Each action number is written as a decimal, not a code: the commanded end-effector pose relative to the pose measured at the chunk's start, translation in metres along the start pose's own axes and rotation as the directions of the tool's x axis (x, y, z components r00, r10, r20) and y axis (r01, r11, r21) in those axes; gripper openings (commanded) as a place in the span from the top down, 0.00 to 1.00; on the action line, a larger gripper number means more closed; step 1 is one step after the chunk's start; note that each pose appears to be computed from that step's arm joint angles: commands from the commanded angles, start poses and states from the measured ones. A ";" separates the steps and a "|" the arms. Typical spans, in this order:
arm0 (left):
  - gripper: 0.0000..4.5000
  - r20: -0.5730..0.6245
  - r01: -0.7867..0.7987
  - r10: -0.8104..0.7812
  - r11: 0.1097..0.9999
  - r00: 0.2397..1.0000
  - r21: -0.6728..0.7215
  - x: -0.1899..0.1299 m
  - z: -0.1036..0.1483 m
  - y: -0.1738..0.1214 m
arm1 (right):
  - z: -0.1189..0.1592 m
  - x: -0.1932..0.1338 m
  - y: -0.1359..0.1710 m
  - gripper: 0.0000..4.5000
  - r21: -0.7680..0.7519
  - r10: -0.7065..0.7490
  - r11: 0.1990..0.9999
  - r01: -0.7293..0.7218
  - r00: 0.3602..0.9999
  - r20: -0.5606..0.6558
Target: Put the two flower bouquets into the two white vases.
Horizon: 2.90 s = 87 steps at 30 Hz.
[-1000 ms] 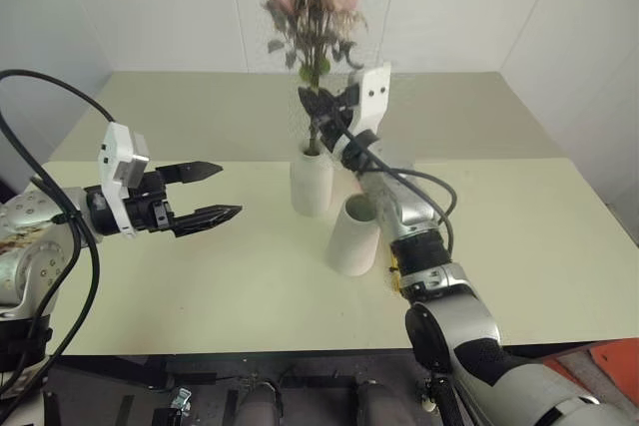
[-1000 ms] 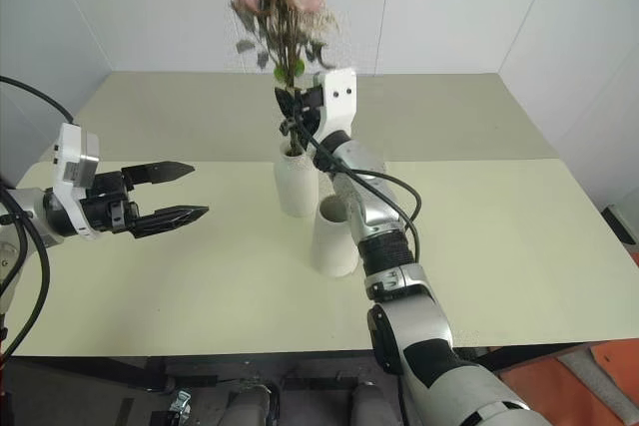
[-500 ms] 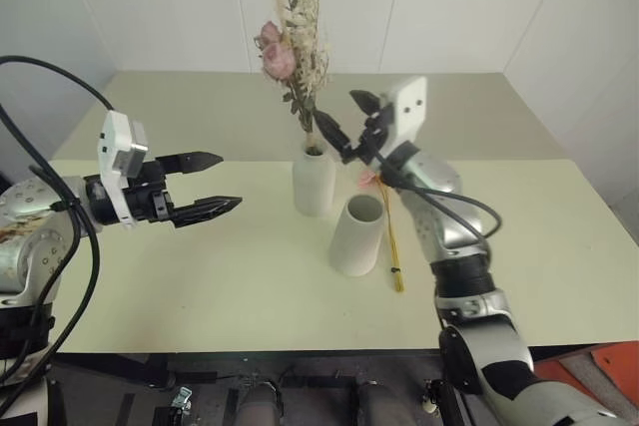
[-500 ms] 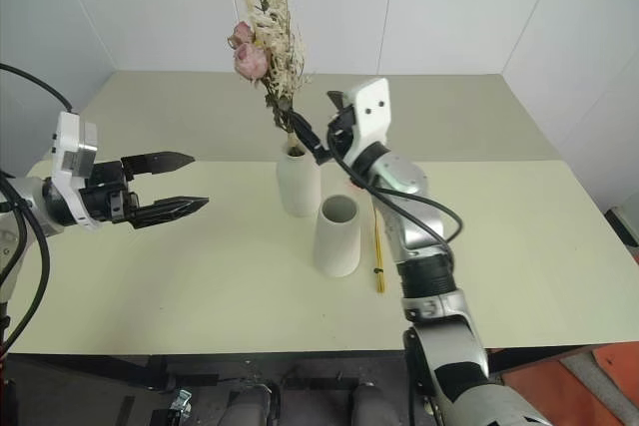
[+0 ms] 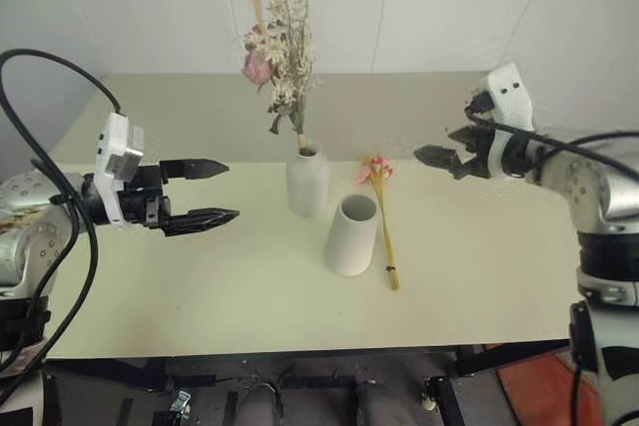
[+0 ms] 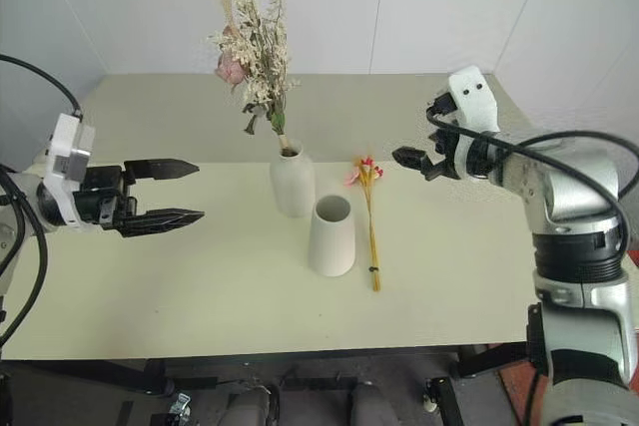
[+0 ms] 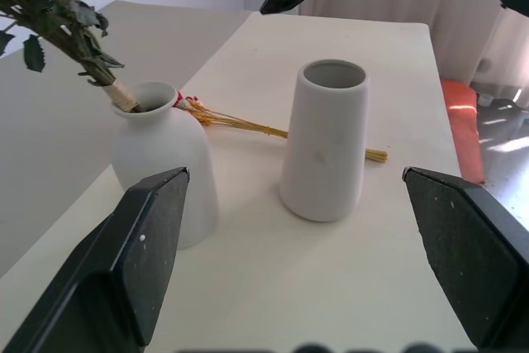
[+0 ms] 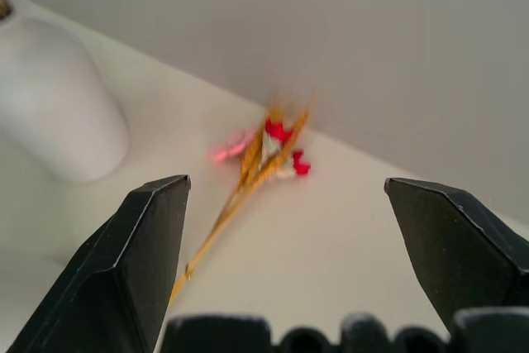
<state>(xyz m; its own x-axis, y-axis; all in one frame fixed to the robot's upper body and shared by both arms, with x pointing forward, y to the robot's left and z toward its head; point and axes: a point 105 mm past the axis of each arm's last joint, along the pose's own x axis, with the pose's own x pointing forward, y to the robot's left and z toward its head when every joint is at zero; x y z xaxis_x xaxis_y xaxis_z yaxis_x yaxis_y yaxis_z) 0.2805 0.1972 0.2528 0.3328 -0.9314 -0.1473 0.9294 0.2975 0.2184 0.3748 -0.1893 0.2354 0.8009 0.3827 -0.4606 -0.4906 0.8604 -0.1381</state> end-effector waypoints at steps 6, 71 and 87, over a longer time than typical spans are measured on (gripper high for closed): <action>0.00 0.059 0.119 -0.119 0.993 0.991 -0.005 -0.009 0.016 -0.015 | -0.031 0.028 0.028 0.01 0.003 0.121 0.992 -0.123 0.968 -0.221; 0.00 0.083 0.154 -0.154 0.988 0.985 0.009 -0.014 0.024 -0.016 | 0.082 -0.062 0.100 1.00 0.030 0.233 0.891 -0.453 0.513 0.827; 0.00 0.081 0.144 -0.145 0.989 0.986 0.017 -0.013 0.022 -0.017 | 0.029 -0.041 0.123 0.53 -0.072 0.310 0.908 -0.414 0.545 0.779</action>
<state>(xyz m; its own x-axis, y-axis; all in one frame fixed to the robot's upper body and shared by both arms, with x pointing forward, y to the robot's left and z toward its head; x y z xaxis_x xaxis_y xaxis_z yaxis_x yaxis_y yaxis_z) 0.2621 0.1987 0.2603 0.1774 -0.9766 -0.1214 0.9753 0.1579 0.1546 0.3037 -0.0874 0.2472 0.6003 0.7282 0.3308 -0.7860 0.6136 0.0757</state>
